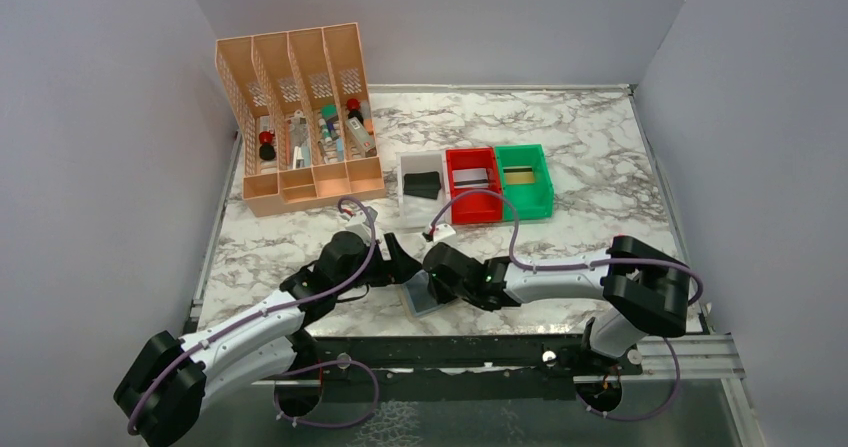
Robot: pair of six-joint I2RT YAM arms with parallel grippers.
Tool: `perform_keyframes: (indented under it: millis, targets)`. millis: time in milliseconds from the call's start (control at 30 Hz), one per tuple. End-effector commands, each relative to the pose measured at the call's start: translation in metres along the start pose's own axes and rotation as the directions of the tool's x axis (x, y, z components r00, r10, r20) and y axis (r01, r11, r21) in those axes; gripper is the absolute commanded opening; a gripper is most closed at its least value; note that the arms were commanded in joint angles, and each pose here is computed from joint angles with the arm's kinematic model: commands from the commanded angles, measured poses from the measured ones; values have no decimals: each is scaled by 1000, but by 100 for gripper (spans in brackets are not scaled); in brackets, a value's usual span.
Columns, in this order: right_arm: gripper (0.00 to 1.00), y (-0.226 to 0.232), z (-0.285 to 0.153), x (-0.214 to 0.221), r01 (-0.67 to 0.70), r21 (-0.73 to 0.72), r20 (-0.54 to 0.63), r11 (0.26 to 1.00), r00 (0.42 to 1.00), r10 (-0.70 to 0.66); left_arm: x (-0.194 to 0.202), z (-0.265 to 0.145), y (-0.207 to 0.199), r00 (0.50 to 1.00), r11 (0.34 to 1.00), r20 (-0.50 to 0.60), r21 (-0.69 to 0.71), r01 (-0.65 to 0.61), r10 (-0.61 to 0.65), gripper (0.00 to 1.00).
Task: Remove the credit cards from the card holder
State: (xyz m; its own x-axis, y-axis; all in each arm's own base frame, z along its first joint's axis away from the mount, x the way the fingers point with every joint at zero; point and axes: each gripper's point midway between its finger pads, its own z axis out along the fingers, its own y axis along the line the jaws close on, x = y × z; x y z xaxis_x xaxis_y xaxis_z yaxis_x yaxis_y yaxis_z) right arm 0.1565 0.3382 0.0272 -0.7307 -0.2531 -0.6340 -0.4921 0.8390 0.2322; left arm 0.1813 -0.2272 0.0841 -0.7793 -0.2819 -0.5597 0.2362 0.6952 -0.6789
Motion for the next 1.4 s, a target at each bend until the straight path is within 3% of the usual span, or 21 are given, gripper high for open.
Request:
perform_keyframes:
  millis: [0,200,433,600,767,1033,1367]
  targets:
    - [2,-1,-3,0,2,9,-6,1000,1000,-1,-1,1,4,1000,1000,10,-18,-3,4,80]
    - [1,16,-13,-14,-32,-84,46,996,998,36,-1,0,3,1000,1000,9,-14,-1,1,80]
    - [2,3,-14,-23,-88,-93,58,992,994,93,2,0,3,1000,1000,0,-7,-1,1,80]
    - [27,10,-10,-18,-31,-119,12,992,999,33,-3,-1,3,1000,1000,25,-15,8,-8,80]
    - [50,14,-11,-18,19,-143,11,990,1000,-18,-18,-11,19,993,992,114,-118,51,-37,81]
    - [54,12,-6,-21,100,-92,15,991,995,-99,-31,-35,45,972,962,229,-245,118,-60,84]
    - [58,14,5,-3,188,-20,-40,982,981,-189,-28,-30,48,978,956,201,-273,108,-53,84]
